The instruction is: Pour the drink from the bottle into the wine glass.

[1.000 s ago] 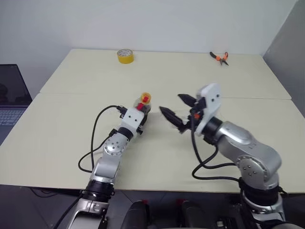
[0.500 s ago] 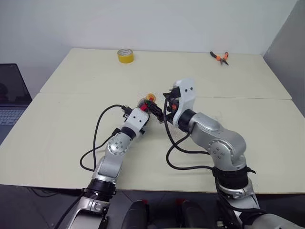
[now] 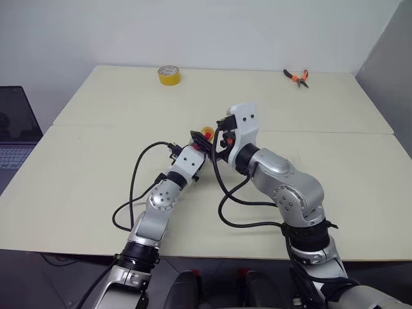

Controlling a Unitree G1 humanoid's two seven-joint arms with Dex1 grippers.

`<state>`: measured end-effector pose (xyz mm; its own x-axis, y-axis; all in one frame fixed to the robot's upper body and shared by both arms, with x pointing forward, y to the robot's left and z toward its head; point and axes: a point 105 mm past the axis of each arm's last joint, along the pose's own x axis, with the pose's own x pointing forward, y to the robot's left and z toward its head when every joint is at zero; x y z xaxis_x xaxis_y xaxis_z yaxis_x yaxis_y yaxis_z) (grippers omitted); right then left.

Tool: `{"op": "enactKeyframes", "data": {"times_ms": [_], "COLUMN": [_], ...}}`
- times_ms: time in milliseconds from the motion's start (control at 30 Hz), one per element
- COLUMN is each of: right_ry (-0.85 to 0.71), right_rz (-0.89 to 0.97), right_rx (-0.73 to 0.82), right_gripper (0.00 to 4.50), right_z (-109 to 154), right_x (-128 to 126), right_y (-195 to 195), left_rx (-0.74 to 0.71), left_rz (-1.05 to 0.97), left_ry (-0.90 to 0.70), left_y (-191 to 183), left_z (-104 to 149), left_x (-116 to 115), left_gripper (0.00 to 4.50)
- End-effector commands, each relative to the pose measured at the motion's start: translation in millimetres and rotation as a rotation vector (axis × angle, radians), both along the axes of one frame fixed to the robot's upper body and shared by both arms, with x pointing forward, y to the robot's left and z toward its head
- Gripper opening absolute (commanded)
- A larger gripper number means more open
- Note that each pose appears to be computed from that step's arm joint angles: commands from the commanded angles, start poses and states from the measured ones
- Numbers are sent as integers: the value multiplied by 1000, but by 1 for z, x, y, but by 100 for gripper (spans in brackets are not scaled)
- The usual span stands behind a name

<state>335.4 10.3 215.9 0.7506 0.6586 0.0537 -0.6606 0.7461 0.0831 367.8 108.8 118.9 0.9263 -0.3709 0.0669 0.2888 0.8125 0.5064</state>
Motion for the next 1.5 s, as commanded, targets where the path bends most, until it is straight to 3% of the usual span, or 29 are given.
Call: {"op": "enactKeyframes", "data": {"times_ms": [33,200,233,533,667,933,1067,1167,1467,1500], "right_ry": [-53,-56,-58,-170,-382,-481,-388,-360,-257,-246], "right_rz": [14,12,13,135,195,328,451,418,245,222], "right_rx": [24,-8,-11,-125,-388,-376,-341,-300,-108,-101], "right_gripper": [321,139,122,122,122,122,122,122,431,450], "right_z": [13,9,9,9,8,20,7,6,19,19], "right_x": [-3,-2,-2,-5,13,19,4,2,-12,-15], "right_y": [0,-2,-3,-6,-18,-13,-6,-6,-14,-15], "left_rx": [-19,-21,-22,-72,-78,-90,-93,-94,-106,-107], "left_rz": [0,7,8,20,27,22,21,22,27,28], "left_ry": [-79,-85,-85,-52,-35,-26,-24,-24,-25,-25], "left_y": [-3,-2,-2,0,2,1,1,1,0,0], "left_z": [21,24,24,26,24,23,23,22,23,23], "left_x": [-2,-2,-2,-3,-4,-6,-7,-8,-8,-9], "left_gripper": [181,181,181,125,111,102,100,96,83,80]}}
